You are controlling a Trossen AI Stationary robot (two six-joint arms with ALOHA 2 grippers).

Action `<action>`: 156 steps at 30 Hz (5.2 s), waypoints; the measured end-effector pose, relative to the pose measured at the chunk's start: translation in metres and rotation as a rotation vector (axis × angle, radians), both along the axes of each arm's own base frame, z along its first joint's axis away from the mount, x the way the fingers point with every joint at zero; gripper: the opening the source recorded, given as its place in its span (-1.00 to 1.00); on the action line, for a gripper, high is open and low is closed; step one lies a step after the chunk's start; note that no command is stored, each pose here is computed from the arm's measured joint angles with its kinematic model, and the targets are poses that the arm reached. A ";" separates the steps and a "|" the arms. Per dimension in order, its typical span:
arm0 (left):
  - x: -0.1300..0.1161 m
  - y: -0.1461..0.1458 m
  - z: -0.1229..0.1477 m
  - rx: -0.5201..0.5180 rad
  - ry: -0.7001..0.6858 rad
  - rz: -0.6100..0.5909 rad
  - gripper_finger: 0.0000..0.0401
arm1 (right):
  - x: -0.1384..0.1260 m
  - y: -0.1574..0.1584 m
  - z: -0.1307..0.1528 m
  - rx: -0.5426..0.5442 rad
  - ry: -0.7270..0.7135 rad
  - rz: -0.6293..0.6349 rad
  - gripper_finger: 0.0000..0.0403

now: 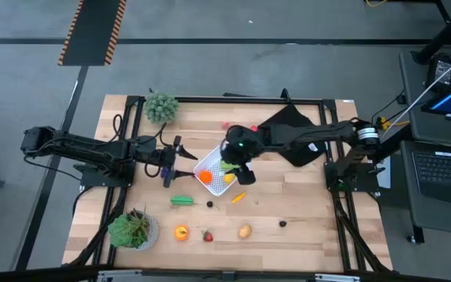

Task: Pick and placing Produce into tupperware
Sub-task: Put the grapes into the white bin

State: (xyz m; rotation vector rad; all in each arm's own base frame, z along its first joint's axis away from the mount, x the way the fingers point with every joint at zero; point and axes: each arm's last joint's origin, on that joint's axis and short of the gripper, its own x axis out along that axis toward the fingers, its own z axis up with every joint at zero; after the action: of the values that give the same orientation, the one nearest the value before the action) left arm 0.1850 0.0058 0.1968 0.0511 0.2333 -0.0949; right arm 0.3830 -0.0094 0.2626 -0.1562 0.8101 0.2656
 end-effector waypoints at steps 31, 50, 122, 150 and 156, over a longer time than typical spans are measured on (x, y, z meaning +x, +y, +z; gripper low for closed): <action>-0.033 -0.012 0.052 -0.283 0.720 0.742 0.30 | -0.096 -0.015 -0.056 -0.050 -0.714 -0.072 0.25; -0.040 -0.013 0.044 -0.313 0.819 0.846 0.30 | -0.096 -0.017 -0.059 -0.073 -0.682 -0.113 0.25; -0.009 -0.031 -0.054 -0.388 0.988 0.874 0.77 | -0.096 -0.017 -0.061 -0.045 -0.657 -0.126 0.25; -0.011 -0.026 -0.057 -0.361 0.952 0.924 0.53 | -0.096 -0.017 -0.061 -0.048 -0.657 -0.127 0.25; -0.011 -0.026 -0.057 -0.363 0.952 0.924 0.30 | -0.096 -0.017 -0.061 -0.045 -0.656 -0.128 0.25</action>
State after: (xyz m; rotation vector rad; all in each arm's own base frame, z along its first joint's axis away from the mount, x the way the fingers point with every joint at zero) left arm 0.1744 -0.0201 0.1401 -0.4760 1.1597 0.7805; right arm 0.2867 -0.0265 0.2011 -0.2175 0.1725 0.0627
